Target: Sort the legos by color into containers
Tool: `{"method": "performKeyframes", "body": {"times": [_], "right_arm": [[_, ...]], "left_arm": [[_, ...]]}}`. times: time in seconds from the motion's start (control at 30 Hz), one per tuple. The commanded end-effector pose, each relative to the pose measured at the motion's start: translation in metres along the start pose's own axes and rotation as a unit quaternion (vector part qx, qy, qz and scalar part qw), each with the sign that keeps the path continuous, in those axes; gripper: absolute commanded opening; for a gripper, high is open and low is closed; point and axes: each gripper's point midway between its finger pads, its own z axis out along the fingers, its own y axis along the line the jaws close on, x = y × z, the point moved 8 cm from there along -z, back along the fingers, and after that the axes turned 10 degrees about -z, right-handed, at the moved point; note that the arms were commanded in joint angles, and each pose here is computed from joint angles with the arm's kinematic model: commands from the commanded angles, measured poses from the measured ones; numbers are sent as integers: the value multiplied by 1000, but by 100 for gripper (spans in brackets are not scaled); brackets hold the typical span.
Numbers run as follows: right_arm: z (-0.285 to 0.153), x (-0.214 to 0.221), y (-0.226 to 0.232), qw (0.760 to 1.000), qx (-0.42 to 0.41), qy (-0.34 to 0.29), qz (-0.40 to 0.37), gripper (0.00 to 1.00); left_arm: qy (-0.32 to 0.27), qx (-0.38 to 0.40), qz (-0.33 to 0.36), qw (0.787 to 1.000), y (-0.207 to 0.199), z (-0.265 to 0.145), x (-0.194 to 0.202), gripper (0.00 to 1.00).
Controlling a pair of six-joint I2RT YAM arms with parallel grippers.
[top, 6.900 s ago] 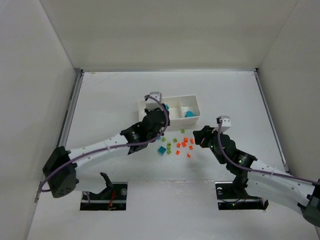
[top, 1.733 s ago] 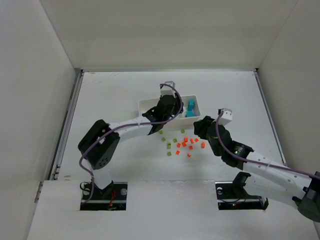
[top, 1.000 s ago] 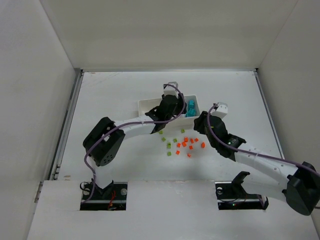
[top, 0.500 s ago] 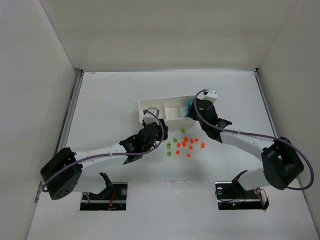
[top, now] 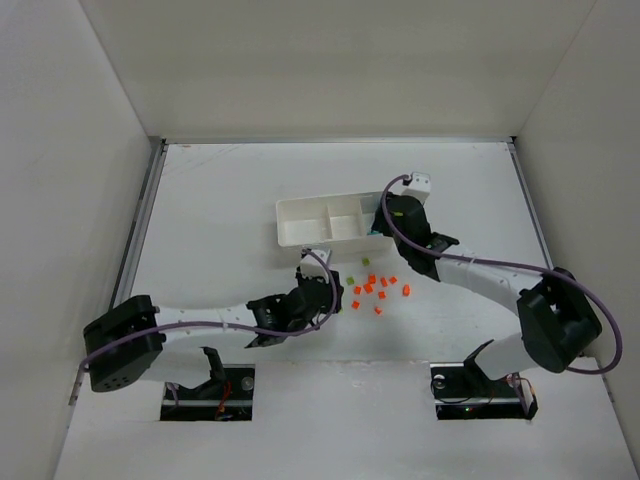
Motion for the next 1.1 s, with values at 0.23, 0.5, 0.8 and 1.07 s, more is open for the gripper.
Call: {"method": "performKeyframes", "body": {"times": [0.23,0.5,0.8,1.07], "right_arm": [[-73,39,4,999,-37,4,20,31],[-108,89,-1,997,-43,55,41,46],[-119,109,-4,995,-35,82,47,51],[-124,125,2,992,-49,109,33,48]], "left_arm": [[27,-20,24,999,-3,-4,42,37],[39,-27,34,998,-2,5,58,36],[48,-21,37,998,-6,19,66,35],[36,-31,32,998,1,17,60,20]]}}
